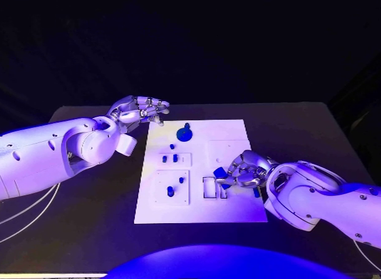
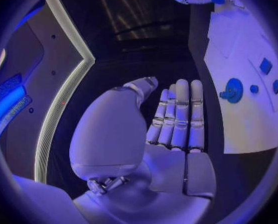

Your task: Assemble the parts on the task board

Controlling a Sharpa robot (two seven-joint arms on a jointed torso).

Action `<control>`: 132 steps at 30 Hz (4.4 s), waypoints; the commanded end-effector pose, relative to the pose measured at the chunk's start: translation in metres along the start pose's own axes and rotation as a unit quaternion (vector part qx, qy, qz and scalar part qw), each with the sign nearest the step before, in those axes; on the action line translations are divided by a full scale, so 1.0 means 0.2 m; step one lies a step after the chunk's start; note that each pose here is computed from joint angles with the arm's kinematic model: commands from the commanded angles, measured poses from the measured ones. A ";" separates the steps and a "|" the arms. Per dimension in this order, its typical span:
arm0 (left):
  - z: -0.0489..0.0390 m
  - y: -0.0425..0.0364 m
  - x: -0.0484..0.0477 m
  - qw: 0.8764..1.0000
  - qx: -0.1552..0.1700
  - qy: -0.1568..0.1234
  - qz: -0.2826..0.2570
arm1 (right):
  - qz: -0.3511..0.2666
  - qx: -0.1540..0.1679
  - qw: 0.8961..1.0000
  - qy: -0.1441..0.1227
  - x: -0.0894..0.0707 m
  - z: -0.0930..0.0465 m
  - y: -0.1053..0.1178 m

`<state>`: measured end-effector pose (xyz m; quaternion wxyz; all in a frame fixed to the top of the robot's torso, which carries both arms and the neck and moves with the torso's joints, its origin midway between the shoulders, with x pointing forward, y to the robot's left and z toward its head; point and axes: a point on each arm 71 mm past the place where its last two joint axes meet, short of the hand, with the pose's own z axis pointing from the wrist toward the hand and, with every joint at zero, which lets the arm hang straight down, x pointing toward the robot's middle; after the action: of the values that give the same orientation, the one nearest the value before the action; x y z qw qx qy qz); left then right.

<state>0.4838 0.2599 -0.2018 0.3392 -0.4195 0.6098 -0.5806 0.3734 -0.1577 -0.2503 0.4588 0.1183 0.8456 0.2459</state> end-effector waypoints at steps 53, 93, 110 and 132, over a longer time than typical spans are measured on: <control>-0.016 -0.005 -0.008 1.000 -0.001 0.006 -0.005 | -0.017 -0.060 0.998 0.008 0.08 -0.01 0.06; -0.020 -0.003 -0.016 1.000 -0.003 0.006 -0.005 | -0.062 -0.040 0.997 -0.009 0.10 0.03 0.02; -0.021 -0.002 -0.018 1.000 -0.004 0.006 -0.005 | -0.056 -0.049 0.997 -0.011 0.10 0.02 0.02; -0.013 -0.001 -0.009 1.000 -0.002 0.008 -0.005 | -0.059 -0.050 0.997 0.001 0.12 0.03 0.04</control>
<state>0.4824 0.2652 -0.2025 0.3364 -0.4222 0.6136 -0.5763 0.3663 -0.1401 -0.2653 0.4812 0.0558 0.8349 0.2613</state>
